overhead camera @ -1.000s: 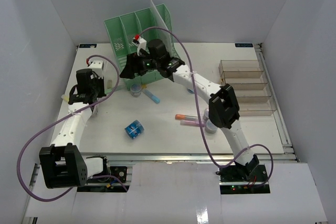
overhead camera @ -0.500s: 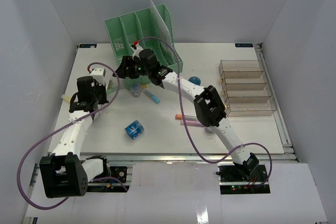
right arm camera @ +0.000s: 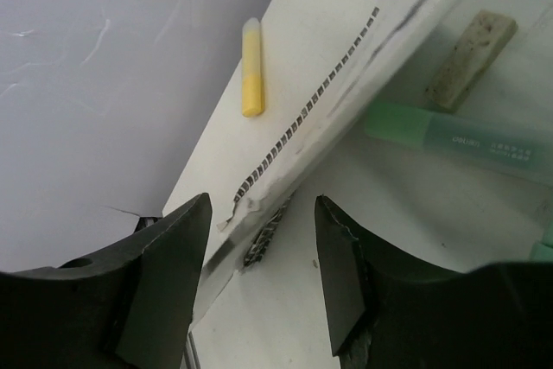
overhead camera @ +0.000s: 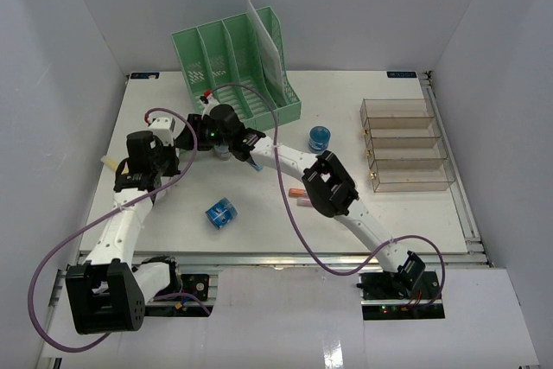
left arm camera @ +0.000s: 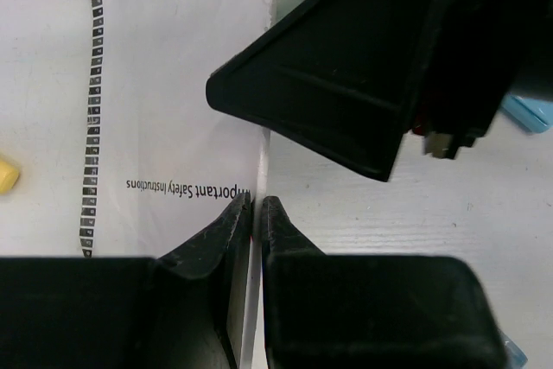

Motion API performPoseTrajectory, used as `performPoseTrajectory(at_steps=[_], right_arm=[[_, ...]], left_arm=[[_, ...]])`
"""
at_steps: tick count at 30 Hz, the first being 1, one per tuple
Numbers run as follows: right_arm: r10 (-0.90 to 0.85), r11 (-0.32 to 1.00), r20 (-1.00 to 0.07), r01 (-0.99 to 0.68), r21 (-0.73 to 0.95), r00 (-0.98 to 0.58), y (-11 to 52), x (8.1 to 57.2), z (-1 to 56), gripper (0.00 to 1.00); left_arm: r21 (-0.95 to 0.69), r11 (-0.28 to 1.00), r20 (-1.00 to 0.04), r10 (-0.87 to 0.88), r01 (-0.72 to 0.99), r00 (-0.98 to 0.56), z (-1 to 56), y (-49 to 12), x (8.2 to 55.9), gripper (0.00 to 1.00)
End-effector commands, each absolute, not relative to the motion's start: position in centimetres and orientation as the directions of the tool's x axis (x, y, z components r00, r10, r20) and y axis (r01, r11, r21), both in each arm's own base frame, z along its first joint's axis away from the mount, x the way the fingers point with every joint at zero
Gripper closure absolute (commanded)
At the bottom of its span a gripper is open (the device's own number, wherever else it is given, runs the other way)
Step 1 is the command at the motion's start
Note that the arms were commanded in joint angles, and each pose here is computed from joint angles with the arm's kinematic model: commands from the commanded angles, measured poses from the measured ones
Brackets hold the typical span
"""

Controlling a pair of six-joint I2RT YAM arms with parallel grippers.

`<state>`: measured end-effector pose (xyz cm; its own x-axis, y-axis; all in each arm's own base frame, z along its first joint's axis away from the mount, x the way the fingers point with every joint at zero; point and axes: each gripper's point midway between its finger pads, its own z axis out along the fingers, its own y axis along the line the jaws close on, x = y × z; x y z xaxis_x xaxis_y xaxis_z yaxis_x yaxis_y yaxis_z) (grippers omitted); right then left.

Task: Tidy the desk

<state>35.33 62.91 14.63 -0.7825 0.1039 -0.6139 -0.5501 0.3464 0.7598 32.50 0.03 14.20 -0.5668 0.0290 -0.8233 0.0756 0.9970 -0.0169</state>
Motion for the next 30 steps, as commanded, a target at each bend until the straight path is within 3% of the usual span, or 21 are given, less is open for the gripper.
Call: performPoseTrajectory(at_steps=[1,8,10,14,15,20,26,30], right_arm=[[0.198,0.323,-0.625,-0.552,0.769,-0.755,63.6,36.4,17.4,0.46],[0.200,0.336,-0.615,-0.536,0.775,-0.763,63.7,36.3,16.8,0.74],[0.195,0.328,-0.610,-0.535,0.778,-0.768,63.7,36.1,16.9,0.80],[0.189,0.311,-0.595,-0.528,0.791,-0.781,63.7,35.7,17.3,0.91],[0.187,0.305,-0.591,-0.526,0.794,-0.785,63.7,35.6,17.5,0.92],[0.185,0.277,-0.575,-0.519,0.809,-0.797,63.6,35.2,18.7,0.92],[0.166,0.241,-0.637,-0.595,0.766,-0.753,63.5,35.0,20.9,0.92],[0.137,0.142,-0.720,-0.706,0.694,-0.680,63.0,34.4,24.1,0.92]], left_arm=[[-0.053,0.993,-0.854,0.007,0.101,-0.521,15.4,-0.8,32.3,1.00],[-0.080,0.990,-0.851,-0.009,0.113,-0.526,15.0,-1.3,31.7,1.00],[-0.080,0.991,-0.847,-0.009,0.109,-0.532,14.8,-1.3,31.7,0.96],[-0.073,0.993,-0.834,-0.008,0.096,-0.552,14.0,-1.0,31.7,0.65],[-0.069,0.993,-0.828,-0.006,0.091,-0.561,13.7,-0.8,31.7,0.57],[-0.035,0.997,-0.803,0.009,0.062,-0.596,12.5,-0.3,31.6,0.41],[-0.019,0.999,-0.850,0.011,0.051,-0.527,15.2,-0.4,31.7,0.40],[-0.014,0.999,-0.924,0.001,0.036,-0.382,20.7,-0.2,31.3,0.37]])
